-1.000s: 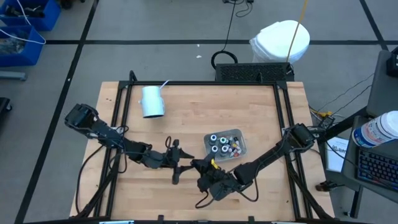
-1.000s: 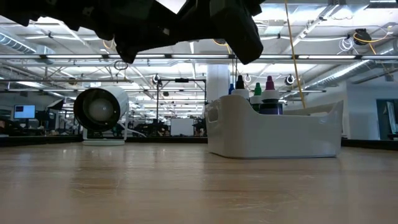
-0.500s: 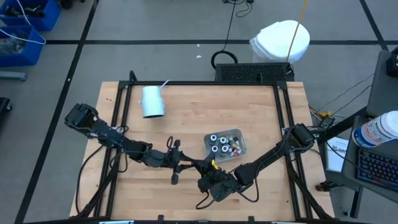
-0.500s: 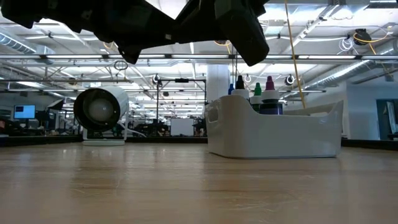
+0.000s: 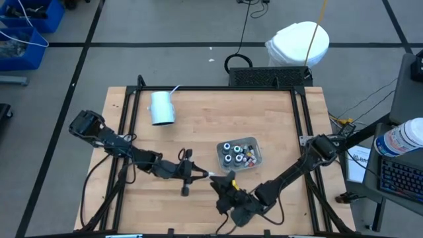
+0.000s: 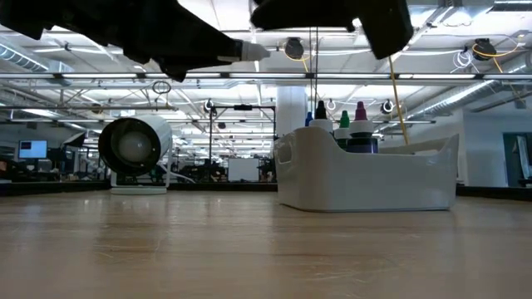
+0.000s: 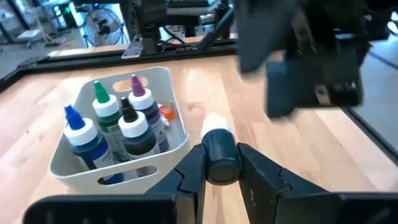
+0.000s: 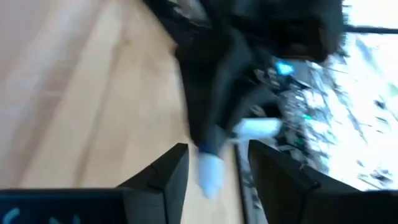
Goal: Pick & Place food coloring
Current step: Put the small blue food coloring bottle into the gray bin
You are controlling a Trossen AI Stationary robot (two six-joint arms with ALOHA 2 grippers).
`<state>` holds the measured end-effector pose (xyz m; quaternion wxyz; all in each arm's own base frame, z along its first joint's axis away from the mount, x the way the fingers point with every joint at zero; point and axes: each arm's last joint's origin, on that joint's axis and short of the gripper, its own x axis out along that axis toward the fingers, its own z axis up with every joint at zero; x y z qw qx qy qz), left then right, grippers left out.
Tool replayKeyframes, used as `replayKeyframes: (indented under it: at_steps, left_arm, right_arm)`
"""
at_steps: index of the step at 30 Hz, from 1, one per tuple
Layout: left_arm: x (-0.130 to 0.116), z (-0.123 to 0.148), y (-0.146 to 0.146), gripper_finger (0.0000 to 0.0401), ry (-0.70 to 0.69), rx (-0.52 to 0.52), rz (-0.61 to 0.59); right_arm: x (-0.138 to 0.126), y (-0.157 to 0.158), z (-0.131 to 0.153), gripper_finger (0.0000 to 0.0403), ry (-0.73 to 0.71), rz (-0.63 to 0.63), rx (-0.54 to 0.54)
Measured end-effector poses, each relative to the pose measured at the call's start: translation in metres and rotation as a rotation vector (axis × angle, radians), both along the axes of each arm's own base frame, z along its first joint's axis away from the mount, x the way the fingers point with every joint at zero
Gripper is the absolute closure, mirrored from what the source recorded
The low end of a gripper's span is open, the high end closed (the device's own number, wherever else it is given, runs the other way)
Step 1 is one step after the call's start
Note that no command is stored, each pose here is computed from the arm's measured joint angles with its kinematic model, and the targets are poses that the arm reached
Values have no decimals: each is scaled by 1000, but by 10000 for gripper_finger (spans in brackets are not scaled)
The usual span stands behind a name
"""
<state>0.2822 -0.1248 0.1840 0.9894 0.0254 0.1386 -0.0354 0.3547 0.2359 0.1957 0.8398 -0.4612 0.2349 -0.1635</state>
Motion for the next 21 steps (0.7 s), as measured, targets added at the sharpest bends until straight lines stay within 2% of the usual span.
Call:
replayKeyframes:
  at_steps: [2,8,15,21]
  left_arm:
    - [-2,0,-4,320,0,30,-22]
    - [-7,2,-16,322,-23,71,-87]
    - [-9,16,-29,320,-155,-26,-277]
    - [-10,18,-31,318,-169,-36,-288]
  right_arm:
    - [-7,8,1,238,-18,-24,-27]
    - [-25,30,0,230,-6,41,-41]
    - [-30,35,-2,230,-1,55,-48]
    - [-26,30,2,223,-29,-7,-96]
